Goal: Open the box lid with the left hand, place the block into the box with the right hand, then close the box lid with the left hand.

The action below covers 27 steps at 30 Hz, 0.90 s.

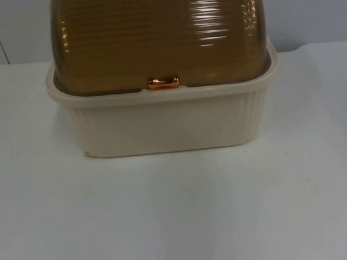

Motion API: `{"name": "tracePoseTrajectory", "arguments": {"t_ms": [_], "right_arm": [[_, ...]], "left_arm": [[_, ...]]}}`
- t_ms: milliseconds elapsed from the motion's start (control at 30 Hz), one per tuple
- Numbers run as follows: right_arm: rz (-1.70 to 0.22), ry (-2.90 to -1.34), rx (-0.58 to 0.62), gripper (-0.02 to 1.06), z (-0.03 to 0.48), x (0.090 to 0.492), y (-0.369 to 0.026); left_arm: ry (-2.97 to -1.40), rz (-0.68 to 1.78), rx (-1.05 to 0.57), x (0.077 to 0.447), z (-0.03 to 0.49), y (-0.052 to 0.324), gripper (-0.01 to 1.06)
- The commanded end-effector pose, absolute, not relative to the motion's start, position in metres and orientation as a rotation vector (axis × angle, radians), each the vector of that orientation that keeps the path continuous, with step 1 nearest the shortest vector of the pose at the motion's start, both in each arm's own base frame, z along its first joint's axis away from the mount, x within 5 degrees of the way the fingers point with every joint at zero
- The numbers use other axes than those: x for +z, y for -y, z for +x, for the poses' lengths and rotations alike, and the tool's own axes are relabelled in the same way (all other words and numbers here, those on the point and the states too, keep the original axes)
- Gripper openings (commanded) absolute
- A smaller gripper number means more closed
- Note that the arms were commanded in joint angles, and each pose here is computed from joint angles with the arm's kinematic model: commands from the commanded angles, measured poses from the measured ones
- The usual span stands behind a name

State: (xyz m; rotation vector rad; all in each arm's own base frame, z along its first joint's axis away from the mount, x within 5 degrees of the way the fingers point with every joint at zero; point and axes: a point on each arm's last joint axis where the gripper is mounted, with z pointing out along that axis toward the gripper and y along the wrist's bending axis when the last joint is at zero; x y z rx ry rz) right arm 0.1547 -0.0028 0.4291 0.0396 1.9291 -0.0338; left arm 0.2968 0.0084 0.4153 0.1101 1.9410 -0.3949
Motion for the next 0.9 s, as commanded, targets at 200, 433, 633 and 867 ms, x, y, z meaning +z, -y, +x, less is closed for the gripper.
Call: {"name": "tracePoseTrajectory", "arguments": {"t_ms": [200,433,633,867], "right_arm": [[0.022,-1.869,-0.066,1.04,0.155,0.433,0.004],[0.019,-1.859,-0.078,1.04,0.156,0.434,0.005],[0.019,-1.872,-0.078,1.04,0.159,0.432,0.005],[0.072,-2.066,-0.051,1.04,0.189,0.392,0.005]], "left_arm": [[-1.89,0.087,-0.385,0.427,0.291,-0.009,1.05],[-1.9,0.095,-0.411,0.426,0.29,-0.007,1.05],[-1.951,0.161,-0.374,0.422,0.286,-0.006,1.05],[-1.882,0.128,-0.153,0.434,0.257,-0.015,1.05]]}}
